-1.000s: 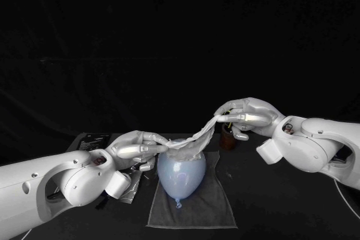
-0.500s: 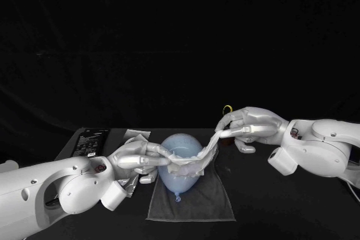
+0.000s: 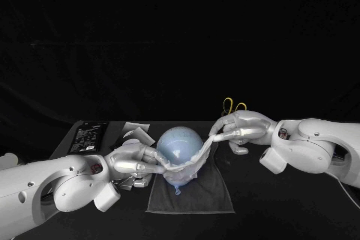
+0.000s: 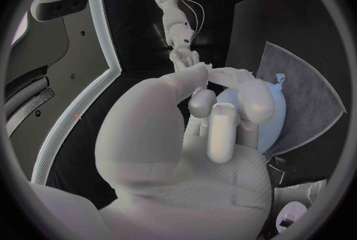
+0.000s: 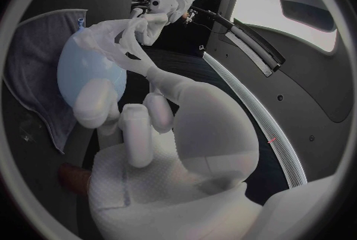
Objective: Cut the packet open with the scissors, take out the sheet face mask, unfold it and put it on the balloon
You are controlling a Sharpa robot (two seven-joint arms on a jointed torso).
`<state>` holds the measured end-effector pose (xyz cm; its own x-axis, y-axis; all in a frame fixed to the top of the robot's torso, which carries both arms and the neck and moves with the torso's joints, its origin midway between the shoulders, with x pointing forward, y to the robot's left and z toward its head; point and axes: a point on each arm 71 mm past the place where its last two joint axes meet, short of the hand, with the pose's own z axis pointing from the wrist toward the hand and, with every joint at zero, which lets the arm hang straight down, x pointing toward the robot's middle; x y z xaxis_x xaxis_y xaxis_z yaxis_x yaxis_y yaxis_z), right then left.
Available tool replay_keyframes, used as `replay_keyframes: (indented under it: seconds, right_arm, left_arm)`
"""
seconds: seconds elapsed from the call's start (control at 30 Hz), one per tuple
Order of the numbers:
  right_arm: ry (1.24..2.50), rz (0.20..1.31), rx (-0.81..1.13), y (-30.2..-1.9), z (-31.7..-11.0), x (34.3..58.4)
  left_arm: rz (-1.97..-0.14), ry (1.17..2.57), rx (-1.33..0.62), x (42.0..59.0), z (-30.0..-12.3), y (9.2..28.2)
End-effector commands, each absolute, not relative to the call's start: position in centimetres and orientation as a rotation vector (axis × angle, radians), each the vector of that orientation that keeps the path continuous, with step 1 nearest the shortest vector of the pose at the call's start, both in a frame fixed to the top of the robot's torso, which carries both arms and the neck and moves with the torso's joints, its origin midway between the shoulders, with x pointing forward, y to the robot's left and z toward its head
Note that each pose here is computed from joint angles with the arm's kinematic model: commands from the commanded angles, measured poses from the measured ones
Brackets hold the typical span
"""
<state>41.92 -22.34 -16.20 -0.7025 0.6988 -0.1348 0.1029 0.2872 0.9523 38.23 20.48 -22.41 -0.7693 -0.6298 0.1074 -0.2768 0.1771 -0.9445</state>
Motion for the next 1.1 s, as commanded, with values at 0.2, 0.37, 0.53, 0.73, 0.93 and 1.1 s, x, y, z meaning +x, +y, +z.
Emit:
replay_keyframes:
  seconds: [0.2,0.37,0.53,0.73,0.93,1.1]
  right_arm:
    - [1.792,1.307,0.788,-22.3,-16.8,44.0]
    - [1.754,1.259,0.799,-21.9,-17.1,45.1]
    - [1.752,1.21,0.8,-21.7,-17.5,45.9]
    - [1.773,1.183,0.786,-20.8,-17.8,46.5]
    - [1.813,1.15,0.741,-19.4,-18.1,47.0]
    - [1.811,1.094,0.716,-19.1,-18.3,47.6]
  left_arm:
    - [-1.475,2.107,-0.812,39.3,-23.5,21.7]
    - [-1.382,2.073,-0.858,40.1,-24.1,22.6]
    - [-1.32,2.036,-0.91,40.6,-24.5,23.4]
    - [-1.302,2.007,-0.974,41.1,-24.8,23.7]
    - [-1.306,1.985,-1.018,41.4,-24.9,23.4]
    - [-1.313,1.958,-1.055,41.6,-24.9,23.3]
